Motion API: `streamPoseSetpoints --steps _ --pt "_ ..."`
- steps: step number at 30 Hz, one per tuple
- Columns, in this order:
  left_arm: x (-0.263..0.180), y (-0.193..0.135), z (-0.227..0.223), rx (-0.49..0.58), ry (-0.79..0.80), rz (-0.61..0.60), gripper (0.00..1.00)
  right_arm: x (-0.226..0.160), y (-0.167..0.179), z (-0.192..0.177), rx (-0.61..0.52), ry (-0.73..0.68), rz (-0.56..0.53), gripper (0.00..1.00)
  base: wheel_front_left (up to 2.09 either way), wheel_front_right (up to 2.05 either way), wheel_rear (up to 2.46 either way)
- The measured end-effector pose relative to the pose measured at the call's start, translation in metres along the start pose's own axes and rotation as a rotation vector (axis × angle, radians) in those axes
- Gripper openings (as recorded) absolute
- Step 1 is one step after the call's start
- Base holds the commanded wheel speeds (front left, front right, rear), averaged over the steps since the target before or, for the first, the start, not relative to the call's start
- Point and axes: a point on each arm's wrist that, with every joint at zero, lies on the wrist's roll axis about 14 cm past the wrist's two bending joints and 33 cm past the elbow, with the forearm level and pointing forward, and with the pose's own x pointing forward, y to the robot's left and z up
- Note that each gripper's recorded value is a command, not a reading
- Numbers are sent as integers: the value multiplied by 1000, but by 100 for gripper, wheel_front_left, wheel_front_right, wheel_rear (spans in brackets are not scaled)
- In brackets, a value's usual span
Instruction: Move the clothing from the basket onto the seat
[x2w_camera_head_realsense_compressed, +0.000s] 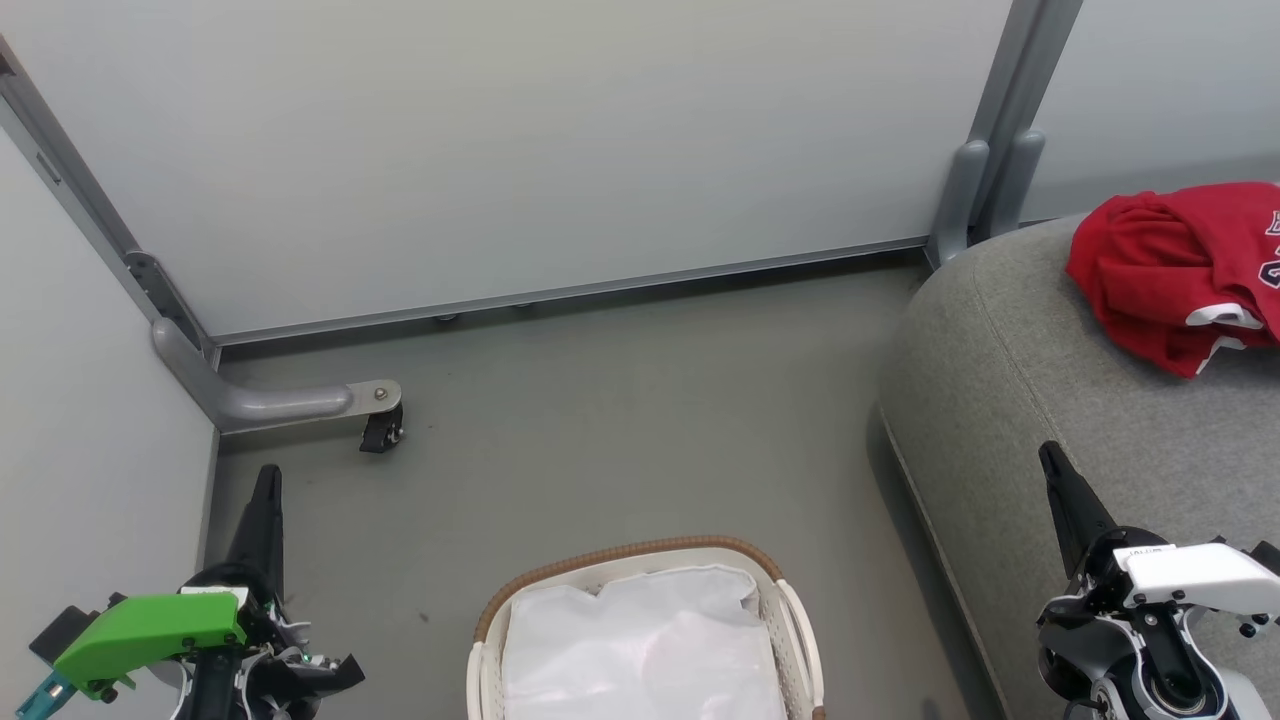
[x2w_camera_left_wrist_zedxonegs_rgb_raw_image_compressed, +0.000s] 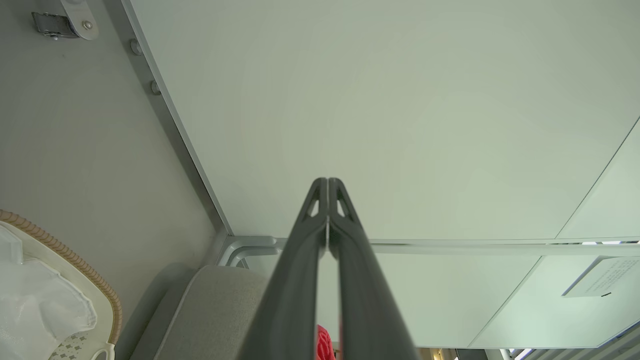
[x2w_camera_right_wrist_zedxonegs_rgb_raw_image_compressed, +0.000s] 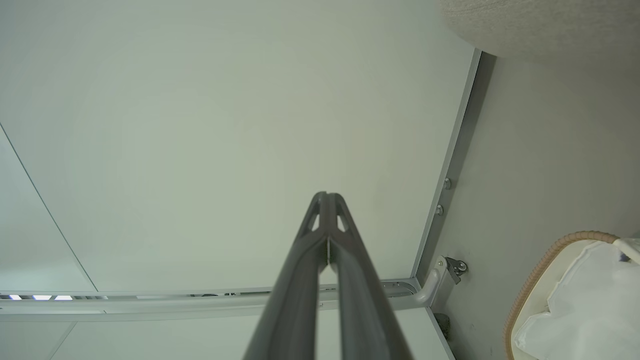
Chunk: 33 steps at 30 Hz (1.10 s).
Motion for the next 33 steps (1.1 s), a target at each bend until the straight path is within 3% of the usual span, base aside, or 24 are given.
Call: streamPoseSetpoints --steps 33 --pt "0 0 0 0 0 0 0 0 0 0 0 0 0 0 0 0 0"
